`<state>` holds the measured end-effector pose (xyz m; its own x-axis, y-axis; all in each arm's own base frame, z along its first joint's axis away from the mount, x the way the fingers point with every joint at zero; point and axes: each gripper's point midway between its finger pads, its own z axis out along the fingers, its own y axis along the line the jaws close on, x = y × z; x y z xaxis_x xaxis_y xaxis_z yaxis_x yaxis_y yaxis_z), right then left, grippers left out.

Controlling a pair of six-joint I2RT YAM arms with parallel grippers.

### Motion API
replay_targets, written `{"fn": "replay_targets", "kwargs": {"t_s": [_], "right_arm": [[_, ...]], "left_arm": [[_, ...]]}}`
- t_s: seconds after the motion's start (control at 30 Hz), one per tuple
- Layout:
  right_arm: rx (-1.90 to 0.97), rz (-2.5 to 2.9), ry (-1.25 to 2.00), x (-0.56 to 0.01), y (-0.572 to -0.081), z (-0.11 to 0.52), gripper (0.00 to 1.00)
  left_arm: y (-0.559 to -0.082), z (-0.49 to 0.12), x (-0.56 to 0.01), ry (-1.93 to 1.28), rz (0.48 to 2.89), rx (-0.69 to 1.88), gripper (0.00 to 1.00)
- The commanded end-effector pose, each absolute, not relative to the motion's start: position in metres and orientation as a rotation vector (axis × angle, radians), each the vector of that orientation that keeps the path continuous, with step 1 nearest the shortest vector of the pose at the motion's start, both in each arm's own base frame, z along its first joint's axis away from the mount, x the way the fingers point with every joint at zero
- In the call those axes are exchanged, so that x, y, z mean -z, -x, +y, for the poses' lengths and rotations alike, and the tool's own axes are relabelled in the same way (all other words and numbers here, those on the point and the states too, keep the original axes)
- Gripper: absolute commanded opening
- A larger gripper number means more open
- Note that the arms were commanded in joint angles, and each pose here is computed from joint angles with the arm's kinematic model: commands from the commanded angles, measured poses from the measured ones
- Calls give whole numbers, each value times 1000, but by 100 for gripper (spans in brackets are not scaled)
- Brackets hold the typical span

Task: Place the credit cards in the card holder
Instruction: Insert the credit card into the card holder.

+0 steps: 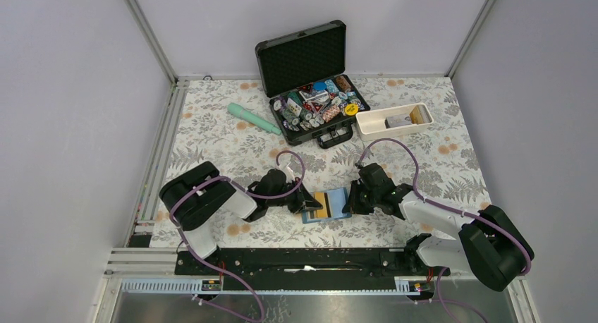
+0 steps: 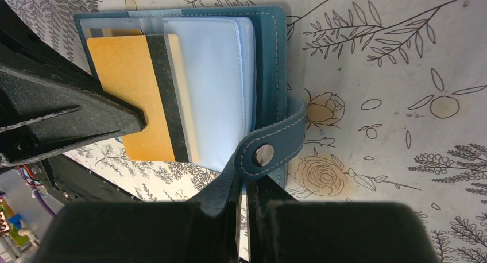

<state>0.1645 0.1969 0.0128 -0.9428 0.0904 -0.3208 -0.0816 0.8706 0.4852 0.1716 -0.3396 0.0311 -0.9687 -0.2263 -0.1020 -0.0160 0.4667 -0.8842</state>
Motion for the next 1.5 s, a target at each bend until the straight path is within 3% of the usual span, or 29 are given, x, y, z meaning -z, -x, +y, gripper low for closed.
{"fn": "replay_targets", "kwargs": {"t_s": [0.0,0.33,0.8,0.97,1.2,1.47], "right_arm": [[-621,2738,11,-4,-163,186,0],[-622,2739,13,-4,-163,186,0],[-612,2740,16,-3,-162,184,0],[-609,2740,15,-3,-163,184,0],[-611,2740,27,-4,-165,187,0],[-606,2731,28,-6,-166,186,0]], "left_arm": [[-175,-346,-36,190,2461,1546,0],[-171,-343,-29,186,2503,1501,0],[-179,-330,-29,84,2570,1262,38],[-180,-326,-30,71,2581,1206,44],[-177,-332,-32,29,2600,1196,39],[-176,-334,-28,69,2614,1195,18]]}}
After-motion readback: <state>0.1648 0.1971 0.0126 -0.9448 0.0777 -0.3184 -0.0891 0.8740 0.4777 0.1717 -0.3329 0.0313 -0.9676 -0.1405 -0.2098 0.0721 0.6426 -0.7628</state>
